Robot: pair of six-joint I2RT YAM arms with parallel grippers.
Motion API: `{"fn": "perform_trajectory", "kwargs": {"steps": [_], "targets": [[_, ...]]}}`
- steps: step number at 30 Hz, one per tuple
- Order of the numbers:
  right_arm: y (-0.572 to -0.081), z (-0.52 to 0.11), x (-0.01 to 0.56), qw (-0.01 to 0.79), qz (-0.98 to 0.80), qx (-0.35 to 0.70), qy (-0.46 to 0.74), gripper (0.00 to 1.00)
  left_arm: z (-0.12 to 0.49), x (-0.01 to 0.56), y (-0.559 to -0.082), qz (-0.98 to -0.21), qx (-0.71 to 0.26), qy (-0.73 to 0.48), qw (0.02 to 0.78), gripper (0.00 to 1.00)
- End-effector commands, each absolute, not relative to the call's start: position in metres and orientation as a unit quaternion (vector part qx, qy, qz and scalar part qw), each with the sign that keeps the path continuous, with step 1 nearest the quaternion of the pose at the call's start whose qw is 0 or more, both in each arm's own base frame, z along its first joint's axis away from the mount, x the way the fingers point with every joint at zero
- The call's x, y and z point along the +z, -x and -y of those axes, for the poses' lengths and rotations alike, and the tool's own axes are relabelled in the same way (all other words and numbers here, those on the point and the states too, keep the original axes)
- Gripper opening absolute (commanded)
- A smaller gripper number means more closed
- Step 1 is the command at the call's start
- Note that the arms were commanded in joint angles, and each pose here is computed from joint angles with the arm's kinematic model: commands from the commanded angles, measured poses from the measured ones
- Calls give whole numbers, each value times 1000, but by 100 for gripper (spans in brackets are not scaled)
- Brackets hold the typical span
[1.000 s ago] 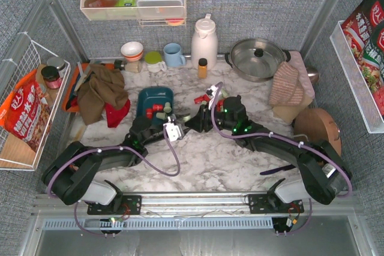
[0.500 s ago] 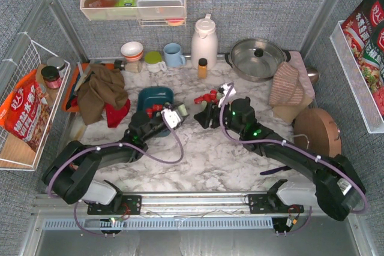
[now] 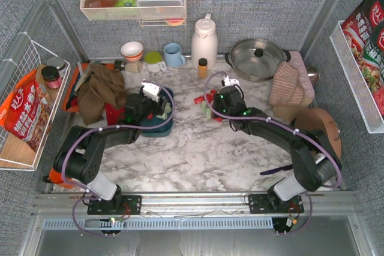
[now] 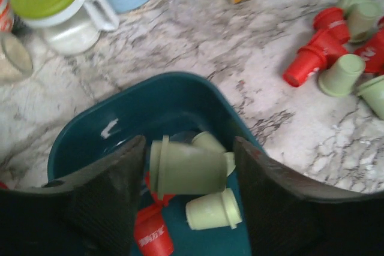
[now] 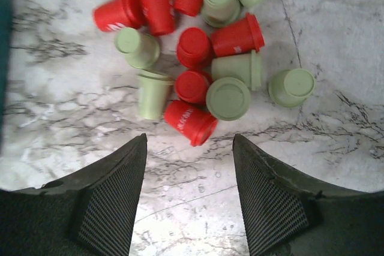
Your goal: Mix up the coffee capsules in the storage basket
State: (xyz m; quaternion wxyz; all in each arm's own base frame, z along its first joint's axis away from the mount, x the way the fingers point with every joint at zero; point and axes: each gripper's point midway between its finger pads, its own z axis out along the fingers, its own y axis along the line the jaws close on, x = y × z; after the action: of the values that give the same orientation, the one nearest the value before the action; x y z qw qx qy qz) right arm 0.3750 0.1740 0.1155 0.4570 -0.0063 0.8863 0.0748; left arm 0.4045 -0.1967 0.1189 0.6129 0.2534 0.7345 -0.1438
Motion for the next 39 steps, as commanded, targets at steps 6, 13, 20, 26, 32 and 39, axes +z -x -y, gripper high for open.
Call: {"fn": "perform_trajectory", "kwargs": {"steps": [6,13,20,26,32,39], "targets": [[-391,-154,75,398,-917,12,-5,64,178,116,-416,-755,-168,-182,607,99],[-401,-151,54,375,-927,6,-5,63,189,139,-411,-724,-193,-209,629,99],[-411,-150,50,370,-929,-2,-4,55,201,153,-402,-702,-223,-235,635,99],[-412,-146,43,357,-934,-5,-6,52,204,157,-399,-695,-229,-243,637,99],[-412,-145,43,353,-935,2,-10,39,210,159,-395,-688,-233,-258,636,99],[-401,-159,82,395,-916,66,-2,27,235,160,-375,-656,-245,-328,634,99]]}}
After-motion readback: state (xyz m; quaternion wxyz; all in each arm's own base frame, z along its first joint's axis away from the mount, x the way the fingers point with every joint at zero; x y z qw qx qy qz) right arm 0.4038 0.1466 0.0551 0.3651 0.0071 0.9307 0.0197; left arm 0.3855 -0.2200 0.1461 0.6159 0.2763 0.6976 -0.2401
